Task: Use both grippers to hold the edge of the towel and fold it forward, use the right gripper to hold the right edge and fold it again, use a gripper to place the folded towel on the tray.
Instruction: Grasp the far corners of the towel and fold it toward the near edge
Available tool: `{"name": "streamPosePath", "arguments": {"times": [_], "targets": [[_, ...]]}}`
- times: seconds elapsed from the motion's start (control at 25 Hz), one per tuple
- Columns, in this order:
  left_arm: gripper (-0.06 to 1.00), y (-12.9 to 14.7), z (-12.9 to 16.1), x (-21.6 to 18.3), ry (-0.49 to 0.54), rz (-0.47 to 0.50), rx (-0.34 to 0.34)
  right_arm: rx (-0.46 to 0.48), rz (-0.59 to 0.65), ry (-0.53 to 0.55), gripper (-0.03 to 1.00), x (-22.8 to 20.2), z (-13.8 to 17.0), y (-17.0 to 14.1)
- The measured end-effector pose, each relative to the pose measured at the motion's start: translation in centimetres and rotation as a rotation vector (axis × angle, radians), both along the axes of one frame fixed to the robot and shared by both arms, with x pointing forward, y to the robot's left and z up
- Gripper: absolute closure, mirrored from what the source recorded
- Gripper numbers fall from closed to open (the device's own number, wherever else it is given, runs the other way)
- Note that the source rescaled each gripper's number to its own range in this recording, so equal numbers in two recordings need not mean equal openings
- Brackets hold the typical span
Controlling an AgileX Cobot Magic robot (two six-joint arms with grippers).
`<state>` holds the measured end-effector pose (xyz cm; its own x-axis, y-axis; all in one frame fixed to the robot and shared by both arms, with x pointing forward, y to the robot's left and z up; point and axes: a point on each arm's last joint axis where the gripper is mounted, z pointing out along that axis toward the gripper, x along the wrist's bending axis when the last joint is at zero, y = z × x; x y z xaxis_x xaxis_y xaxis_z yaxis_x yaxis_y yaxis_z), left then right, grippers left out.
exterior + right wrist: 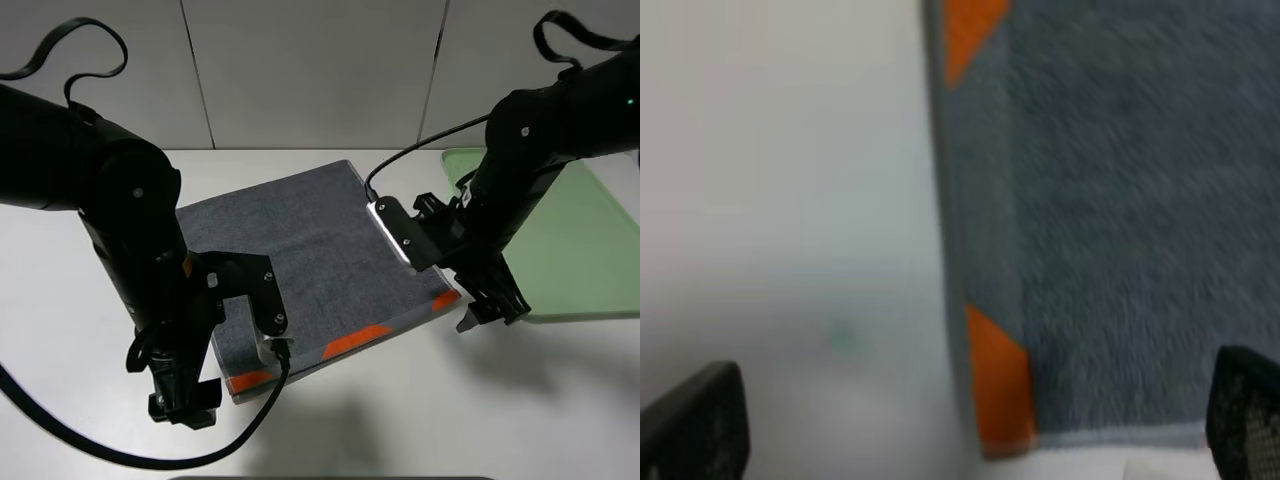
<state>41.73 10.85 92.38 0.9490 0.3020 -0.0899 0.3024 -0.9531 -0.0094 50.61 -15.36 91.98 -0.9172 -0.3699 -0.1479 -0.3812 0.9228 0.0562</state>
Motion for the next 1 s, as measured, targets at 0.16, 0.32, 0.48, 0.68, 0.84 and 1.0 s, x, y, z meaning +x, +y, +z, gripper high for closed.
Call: {"name": "streamPosePath", "arguments": {"times": [0.16,0.32,0.48,0.68,0.84,1.0], "targets": [[0.00,0.0,0.0,0.0,-0.002,-0.008,-0.001,-0.024,0.022,-0.001,-0.03,0.2,-1.2,0.2],[0.00,0.0,0.0,0.0,-0.005,-0.009,-0.004,-0.057,0.036,-0.006,-0.03,0.5,-2.0,0.1],[0.00,0.0,0.0,0.1,-0.006,-0.009,-0.004,-0.089,0.054,0.008,-0.03,0.6,-3.1,-0.1],[0.00,0.0,0.0,0.1,-0.006,-0.009,-0.004,-0.101,0.053,0.004,-0.03,0.9,-4.1,0.0],[0.00,-0.1,0.0,0.1,-0.008,-0.009,-0.006,-0.119,0.051,0.007,-0.03,1.1,-4.9,-0.1],[0.00,-0.2,0.0,0.2,-0.026,-0.009,-0.022,-0.123,0.050,0.010,-0.03,1.1,-5.2,-0.1]]}}
